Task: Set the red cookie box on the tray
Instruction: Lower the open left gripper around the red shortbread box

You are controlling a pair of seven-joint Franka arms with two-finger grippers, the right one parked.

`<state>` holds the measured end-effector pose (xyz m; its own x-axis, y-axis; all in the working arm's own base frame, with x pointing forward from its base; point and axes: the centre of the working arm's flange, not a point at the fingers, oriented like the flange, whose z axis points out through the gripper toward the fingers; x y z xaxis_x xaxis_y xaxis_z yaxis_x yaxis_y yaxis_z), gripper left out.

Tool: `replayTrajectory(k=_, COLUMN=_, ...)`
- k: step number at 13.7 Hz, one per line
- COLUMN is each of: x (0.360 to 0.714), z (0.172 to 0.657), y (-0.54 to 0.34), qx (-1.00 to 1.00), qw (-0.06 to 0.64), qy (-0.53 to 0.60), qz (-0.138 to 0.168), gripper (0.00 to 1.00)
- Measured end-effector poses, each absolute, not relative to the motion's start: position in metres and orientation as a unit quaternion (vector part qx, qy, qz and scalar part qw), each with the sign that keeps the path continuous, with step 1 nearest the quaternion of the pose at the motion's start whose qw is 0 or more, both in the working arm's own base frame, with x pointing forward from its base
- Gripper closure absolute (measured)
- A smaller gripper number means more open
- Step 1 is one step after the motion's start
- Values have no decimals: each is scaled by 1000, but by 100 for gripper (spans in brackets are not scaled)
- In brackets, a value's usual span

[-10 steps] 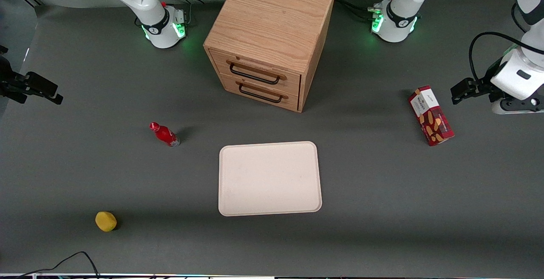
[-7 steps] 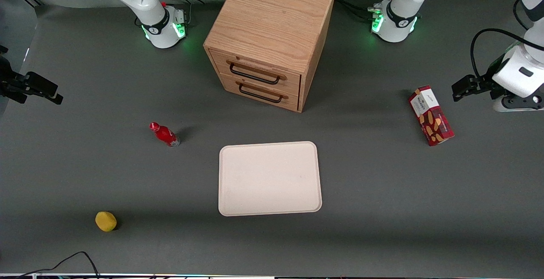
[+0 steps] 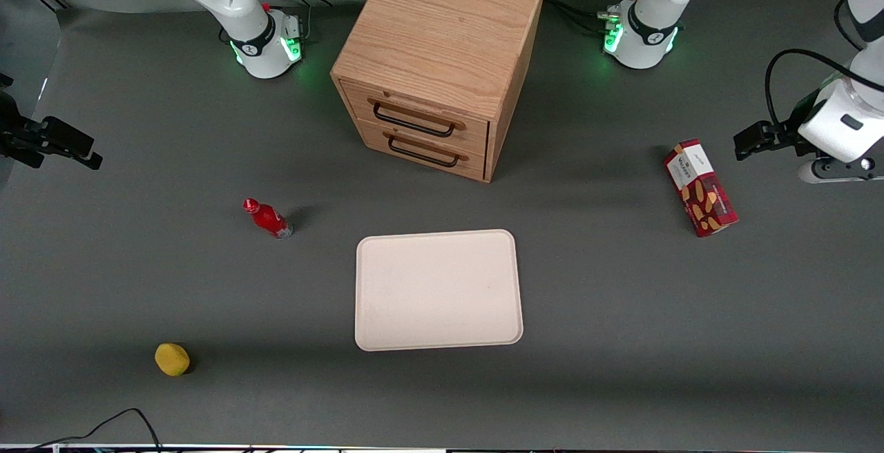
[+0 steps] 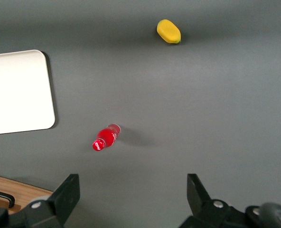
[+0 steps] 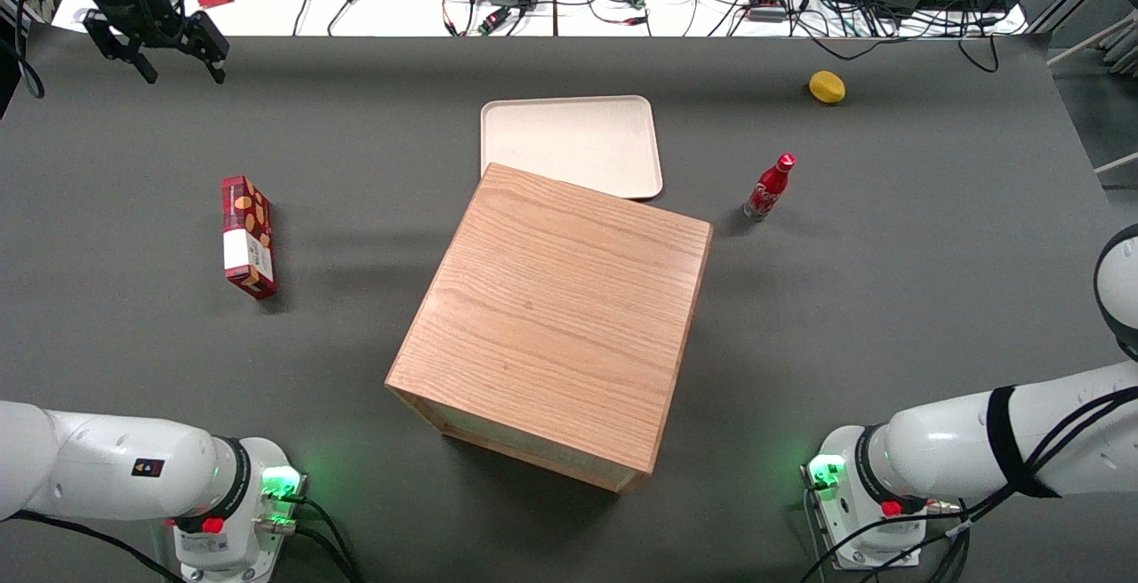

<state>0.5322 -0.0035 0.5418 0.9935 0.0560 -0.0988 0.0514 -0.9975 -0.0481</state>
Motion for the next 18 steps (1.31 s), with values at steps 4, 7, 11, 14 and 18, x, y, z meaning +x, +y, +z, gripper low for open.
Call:
replayTrajectory(k=4, x=527, z=485, y=38, qx=-997, qw=18, qy=-55, qz=59, gripper=0)
replayTrajectory(k=7, x=516, z=430, y=52, qx=-997, qw=14, qy=-63, qz=37, gripper=0)
replayTrajectory(k=11, x=488, z=361, y=66, qx=-997, qw=9, qy=-71, qz=5, gripper=0)
replayTrajectory(k=14, x=466, z=322, y=63, qx=-997, qw=8, qy=-69, qz=-25, gripper=0)
replayTrajectory(k=18, x=450, z=286, y=59, qx=-996, qw=10, qy=-67, qz=-50, gripper=0)
